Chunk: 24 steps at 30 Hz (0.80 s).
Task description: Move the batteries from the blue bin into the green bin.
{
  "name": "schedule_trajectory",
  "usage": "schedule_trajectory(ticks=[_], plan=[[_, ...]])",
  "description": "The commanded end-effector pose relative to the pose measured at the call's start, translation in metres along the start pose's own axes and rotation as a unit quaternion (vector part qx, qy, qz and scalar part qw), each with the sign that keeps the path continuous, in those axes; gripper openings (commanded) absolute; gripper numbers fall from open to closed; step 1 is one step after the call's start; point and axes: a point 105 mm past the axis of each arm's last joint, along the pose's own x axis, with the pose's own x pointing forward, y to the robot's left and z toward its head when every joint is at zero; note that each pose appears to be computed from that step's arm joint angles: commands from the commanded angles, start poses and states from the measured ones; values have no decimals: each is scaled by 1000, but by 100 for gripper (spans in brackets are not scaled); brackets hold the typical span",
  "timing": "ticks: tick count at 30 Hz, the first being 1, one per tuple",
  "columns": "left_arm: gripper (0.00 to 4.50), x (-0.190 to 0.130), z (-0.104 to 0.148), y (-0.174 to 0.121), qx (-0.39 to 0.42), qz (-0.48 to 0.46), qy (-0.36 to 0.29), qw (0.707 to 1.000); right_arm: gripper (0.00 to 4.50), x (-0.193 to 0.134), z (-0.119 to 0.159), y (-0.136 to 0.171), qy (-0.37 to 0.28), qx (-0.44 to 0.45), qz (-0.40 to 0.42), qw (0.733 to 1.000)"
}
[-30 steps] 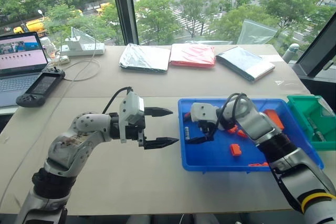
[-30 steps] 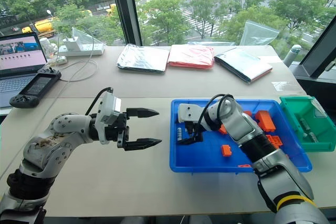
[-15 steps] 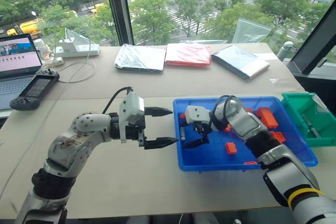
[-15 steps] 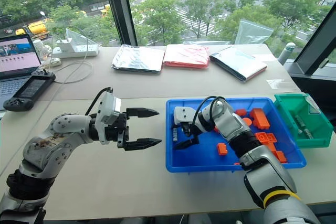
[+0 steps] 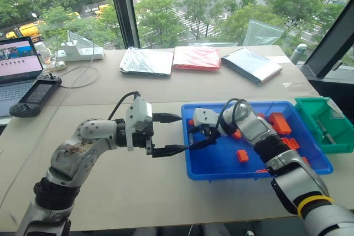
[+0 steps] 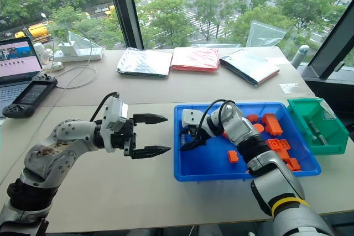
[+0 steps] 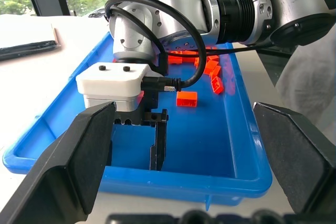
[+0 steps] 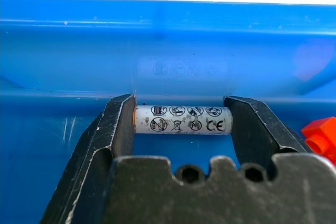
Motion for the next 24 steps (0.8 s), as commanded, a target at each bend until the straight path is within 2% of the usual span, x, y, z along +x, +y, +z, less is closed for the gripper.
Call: schedule_trajectory(ticks=[1,7,14,18,20,23,24], plan=[[450,0,7,-3,21,-3,-3,1000,250,10,-7,8,14,-4,14,1000],[450,1,8,-3,22,-4,-4,1000,250,1,-8,3,20,-8,-5,1000],[450,2,7,-4,21,-2,-7,1000,250,-69,-5,-13,20,17,-151,988],[450,4,6,-6,18,-2,-10,1000,250,-111,-10,-10,11,82,-251,964],[450,4,5,-7,17,-3,-11,1000,250,-136,-18,-12,18,124,-320,939],[450,5,4,-8,16,-4,-13,1000,250,-194,-44,-13,60,210,-464,859],[450,5,4,-9,16,-3,-13,1000,250,-217,-52,-14,61,248,-522,814]])
